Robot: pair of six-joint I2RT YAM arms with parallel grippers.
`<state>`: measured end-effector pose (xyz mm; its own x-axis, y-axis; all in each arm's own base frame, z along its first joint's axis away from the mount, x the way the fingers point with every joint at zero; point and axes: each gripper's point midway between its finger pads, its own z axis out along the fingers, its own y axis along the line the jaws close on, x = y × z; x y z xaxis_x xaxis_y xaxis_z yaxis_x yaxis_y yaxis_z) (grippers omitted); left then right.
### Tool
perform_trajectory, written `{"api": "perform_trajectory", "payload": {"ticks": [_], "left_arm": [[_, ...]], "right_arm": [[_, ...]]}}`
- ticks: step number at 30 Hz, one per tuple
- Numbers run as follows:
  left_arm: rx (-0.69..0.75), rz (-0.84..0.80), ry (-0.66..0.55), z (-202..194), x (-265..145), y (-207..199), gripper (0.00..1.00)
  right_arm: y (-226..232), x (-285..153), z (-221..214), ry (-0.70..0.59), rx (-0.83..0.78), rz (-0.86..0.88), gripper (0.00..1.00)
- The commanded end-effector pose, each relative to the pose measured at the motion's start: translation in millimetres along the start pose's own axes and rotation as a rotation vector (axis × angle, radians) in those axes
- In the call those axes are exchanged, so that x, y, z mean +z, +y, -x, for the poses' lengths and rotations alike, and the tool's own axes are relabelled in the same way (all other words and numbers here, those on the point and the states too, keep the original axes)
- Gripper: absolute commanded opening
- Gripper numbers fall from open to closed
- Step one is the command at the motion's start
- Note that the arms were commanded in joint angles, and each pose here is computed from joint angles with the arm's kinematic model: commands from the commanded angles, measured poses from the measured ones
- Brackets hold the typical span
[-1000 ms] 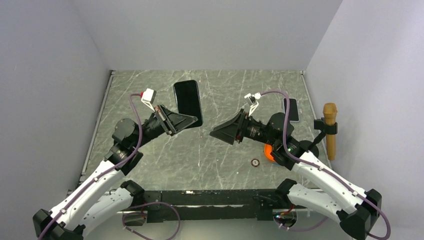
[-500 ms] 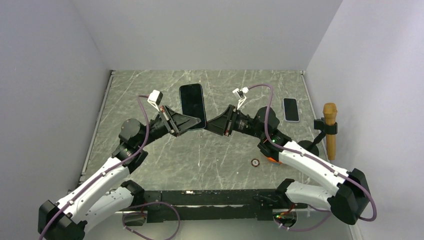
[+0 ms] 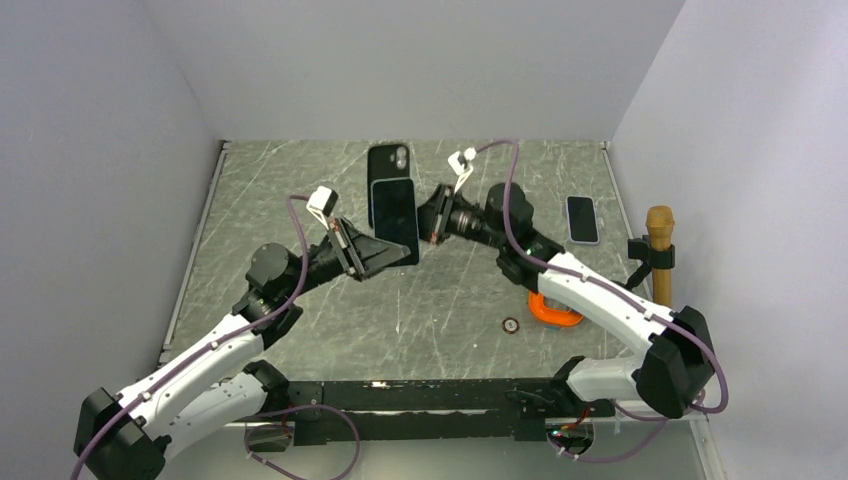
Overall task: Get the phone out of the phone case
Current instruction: Remove the phone case from the phone.
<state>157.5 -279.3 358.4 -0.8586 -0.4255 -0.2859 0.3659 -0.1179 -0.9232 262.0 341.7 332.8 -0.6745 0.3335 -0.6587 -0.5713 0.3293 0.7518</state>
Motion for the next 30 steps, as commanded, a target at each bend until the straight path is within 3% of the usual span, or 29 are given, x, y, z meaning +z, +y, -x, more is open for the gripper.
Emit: {"api": "perform_trajectory", "payload": {"ticks": [1, 6, 10, 13, 17, 20, 25, 30], "left_arm": [[0.034, -0.066, 0.027, -12.8, -6.4, -17.3, 0.0], [0.192, 0.189, -0.003, -6.3, -16.9, 25.3, 0.0], [0.365, 0.577, -0.021, 11.3, -48.3, 93.3, 0.0], [0.429, 0.74, -0.006, 18.7, -65.5, 130.2, 0.0], [0.42, 0.808, 0.025, 23.7, -74.1, 163.9, 0.0], [0.324, 0.816, 0.044, 28.7, -78.3, 190.1, 0.0], [0.192, 0.759, 0.051, 38.8, -77.5, 215.7, 0.0], [0.159, 0.834, 0.105, 47.0, -79.9, 237.3, 0.0]], "right_arm": [[-72.5, -30.6, 65.9, -0.162, -0.091, -0.457, 0.0], [-126.0, -55.2, 43.5, -0.034, -0.123, -0.663, 0.0], [-134.2, -61.6, -31.7, 0.113, -0.047, -0.571, 0.0], [-127.9, -71.0, -80.2, 0.157, 0.008, -0.512, 0.0], [-115.9, -79.0, -122.5, 0.185, 0.055, -0.46, 0.0], [-110.6, -85.2, -142.9, 0.198, 0.088, -0.432, 0.0], [-101.6, -92.0, -148.9, 0.184, 0.107, -0.398, 0.0], [-102.3, -99.9, -147.9, 0.171, 0.095, -0.41, 0.0]]}}
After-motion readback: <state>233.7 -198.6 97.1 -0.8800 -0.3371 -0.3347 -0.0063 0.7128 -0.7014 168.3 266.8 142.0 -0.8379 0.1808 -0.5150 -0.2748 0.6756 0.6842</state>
